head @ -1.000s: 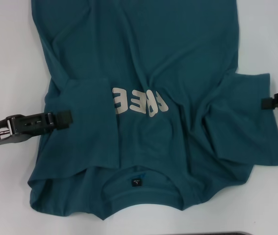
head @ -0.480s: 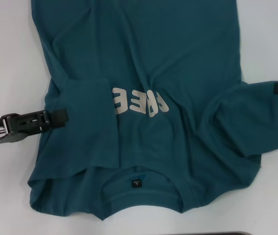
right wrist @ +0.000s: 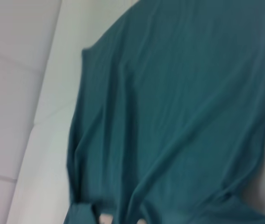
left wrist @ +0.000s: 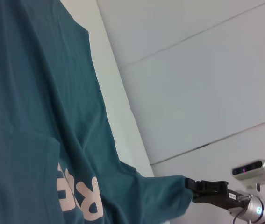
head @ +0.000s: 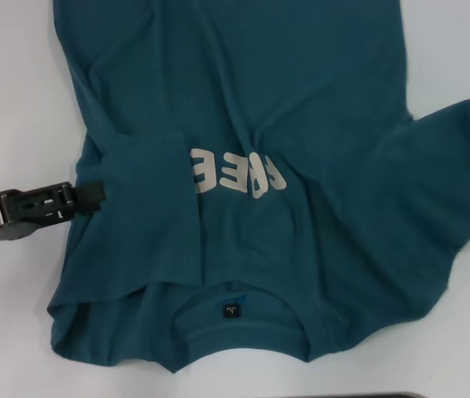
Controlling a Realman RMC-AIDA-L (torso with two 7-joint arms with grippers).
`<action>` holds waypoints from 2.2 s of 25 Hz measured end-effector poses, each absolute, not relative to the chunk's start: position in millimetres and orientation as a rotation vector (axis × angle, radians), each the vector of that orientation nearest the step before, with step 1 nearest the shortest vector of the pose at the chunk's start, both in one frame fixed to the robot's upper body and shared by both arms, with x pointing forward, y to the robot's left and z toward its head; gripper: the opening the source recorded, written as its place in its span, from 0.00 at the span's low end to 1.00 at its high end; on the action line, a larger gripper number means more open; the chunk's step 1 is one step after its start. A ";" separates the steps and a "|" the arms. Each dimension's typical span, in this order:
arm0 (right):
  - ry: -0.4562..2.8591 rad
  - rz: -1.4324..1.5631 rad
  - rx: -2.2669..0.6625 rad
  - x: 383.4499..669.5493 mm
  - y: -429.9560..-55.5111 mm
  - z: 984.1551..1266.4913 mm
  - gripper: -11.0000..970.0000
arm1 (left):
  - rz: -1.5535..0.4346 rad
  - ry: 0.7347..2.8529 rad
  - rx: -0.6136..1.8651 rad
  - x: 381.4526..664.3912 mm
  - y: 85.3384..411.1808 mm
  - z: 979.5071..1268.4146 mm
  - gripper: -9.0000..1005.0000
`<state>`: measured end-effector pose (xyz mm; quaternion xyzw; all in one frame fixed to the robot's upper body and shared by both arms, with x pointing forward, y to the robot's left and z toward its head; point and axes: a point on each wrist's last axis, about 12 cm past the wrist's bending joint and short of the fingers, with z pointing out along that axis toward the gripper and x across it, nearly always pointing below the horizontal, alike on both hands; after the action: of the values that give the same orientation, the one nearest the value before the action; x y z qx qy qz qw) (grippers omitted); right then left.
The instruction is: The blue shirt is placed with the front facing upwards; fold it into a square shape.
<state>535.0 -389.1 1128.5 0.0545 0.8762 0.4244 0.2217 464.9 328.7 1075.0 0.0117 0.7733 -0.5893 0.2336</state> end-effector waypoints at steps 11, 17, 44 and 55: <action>2.409 1.184 0.157 533.5 -391.8 1132.8 0.04 | -1.618 2.115 0.025 464.5 329.9 1075.5 0.59; 2.458 1.270 0.033 537.0 -369.2 1133.9 0.04 | -1.614 2.111 0.011 463.2 331.6 1074.9 0.59; 2.520 1.313 -0.050 585.4 -289.2 1117.6 0.05 | -1.554 2.029 -0.127 459.9 353.3 1077.9 0.59; 2.505 1.257 0.028 599.1 -274.9 1109.1 0.06 | -1.547 2.029 -0.137 460.1 353.5 1077.0 0.59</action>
<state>599.1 -274.9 1109.1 0.0100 0.8809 0.4420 0.1688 460.1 353.5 1077.0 -0.0513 0.7602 -0.5796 0.2890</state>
